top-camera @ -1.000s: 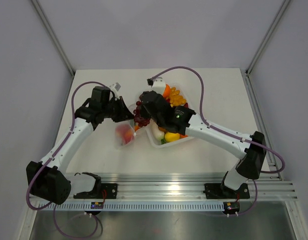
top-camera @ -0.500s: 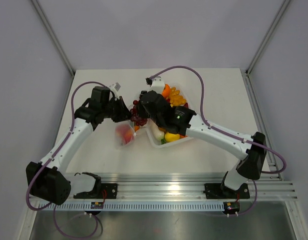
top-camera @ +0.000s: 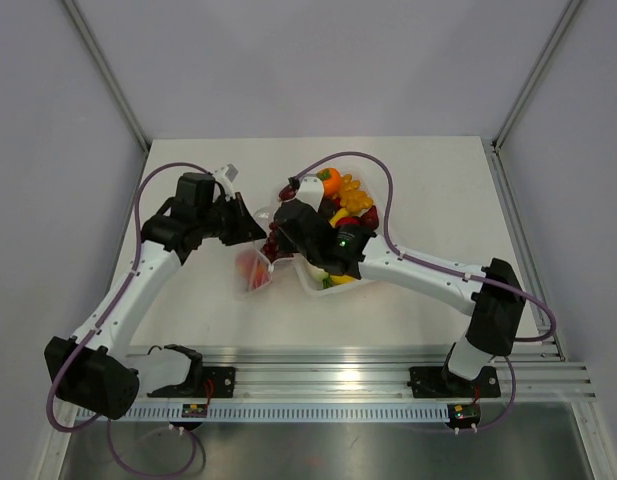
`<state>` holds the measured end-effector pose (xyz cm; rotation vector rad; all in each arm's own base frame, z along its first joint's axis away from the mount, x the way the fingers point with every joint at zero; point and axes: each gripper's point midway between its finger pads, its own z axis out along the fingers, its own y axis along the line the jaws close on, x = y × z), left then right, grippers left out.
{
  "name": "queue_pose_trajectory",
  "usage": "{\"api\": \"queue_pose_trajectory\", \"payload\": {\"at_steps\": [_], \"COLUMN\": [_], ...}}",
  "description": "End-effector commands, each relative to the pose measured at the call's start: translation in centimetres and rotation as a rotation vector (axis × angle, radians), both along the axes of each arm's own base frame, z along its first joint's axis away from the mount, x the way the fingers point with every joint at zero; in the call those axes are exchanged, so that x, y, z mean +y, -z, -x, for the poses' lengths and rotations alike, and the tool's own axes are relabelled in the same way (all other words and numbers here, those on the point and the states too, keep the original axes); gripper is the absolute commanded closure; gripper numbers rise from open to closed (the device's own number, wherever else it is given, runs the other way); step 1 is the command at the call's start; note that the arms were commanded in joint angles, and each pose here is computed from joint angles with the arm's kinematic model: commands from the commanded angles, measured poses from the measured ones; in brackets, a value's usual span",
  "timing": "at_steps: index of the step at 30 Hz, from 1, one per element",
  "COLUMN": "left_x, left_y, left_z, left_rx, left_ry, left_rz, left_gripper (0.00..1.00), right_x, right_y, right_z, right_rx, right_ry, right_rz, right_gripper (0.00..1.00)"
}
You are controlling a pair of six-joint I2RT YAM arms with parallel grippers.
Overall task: Place the food in the zip-top bag and seal the zipper
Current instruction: Place the fake fruit in the zipper food storage bag.
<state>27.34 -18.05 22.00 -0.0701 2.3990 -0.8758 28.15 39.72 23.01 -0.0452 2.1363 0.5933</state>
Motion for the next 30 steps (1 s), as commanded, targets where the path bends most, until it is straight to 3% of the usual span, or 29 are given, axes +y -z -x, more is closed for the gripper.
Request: {"api": "queue_pose_trajectory", "payload": {"at_steps": [1,3,4,5,7,8,12,18,23,24,27,30], "left_x": [-0.8,-0.8,-0.8,-0.8,-0.6,-0.6,-0.3,0.1,0.2,0.2,0.3,0.3], "left_y": [-4.7,-5.0,-5.2,-5.3,-5.2,-5.2,-4.9,-4.3,-4.5,-4.6,-4.7,-5.1], "left_z": [0.0,0.1,0.2,0.2,0.2,0.2,0.1,-0.1,-0.4,-0.5,-0.5,-0.6], "left_rx": [-0.122,-0.128,-0.132,-0.137,-0.136,-0.137,-0.134,-0.133,-0.14,-0.144,-0.142,-0.154], "left_ry": [0.033,0.037,0.038,0.039,0.032,0.032,0.02,0.005,-0.002,-0.003,-0.005,-0.006], "left_rz": [0.066,0.074,0.076,0.077,0.069,0.065,0.048,0.019,0.015,0.014,0.007,0.009], "left_gripper": [1.0,1.0,1.0,1.0,1.0,1.0,1.0,1.0,1.0,1.0,1.0,1.0], "right_x": [1.4,1.9,2.1,2.5,2.6,2.4,0.8,-4.3,-7.9,-8.6,-8.6,-7.8], "right_y": [0.0,0.7,1.0,0.6,1.0,0.7,-3.0,-7.2,-4.5,-3.7,-0.7,2.0], "right_z": [0.2,0.4,0.5,0.5,0.9,1.0,1.7,2.0,1.4,1.0,1.4,1.8], "right_rx": [0.001,0.016,0.025,0.024,0.04,0.041,-0.014,-0.128,-0.093,-0.072,0.015,0.095], "right_ry": [-0.014,-0.045,-0.051,-0.067,-0.101,-0.112,-0.112,-0.03,0.039,0.05,-0.009,-0.077], "right_rz": [-0.037,-0.021,-0.01,-0.012,0.029,0.04,-0.018,-0.039,0.062,0.079,0.095,0.104], "right_gripper": [0.86,0.85,0.79,0.69,0.31,0.26,0.26,0.34,0.3,0.22,0.14,0.14]}}
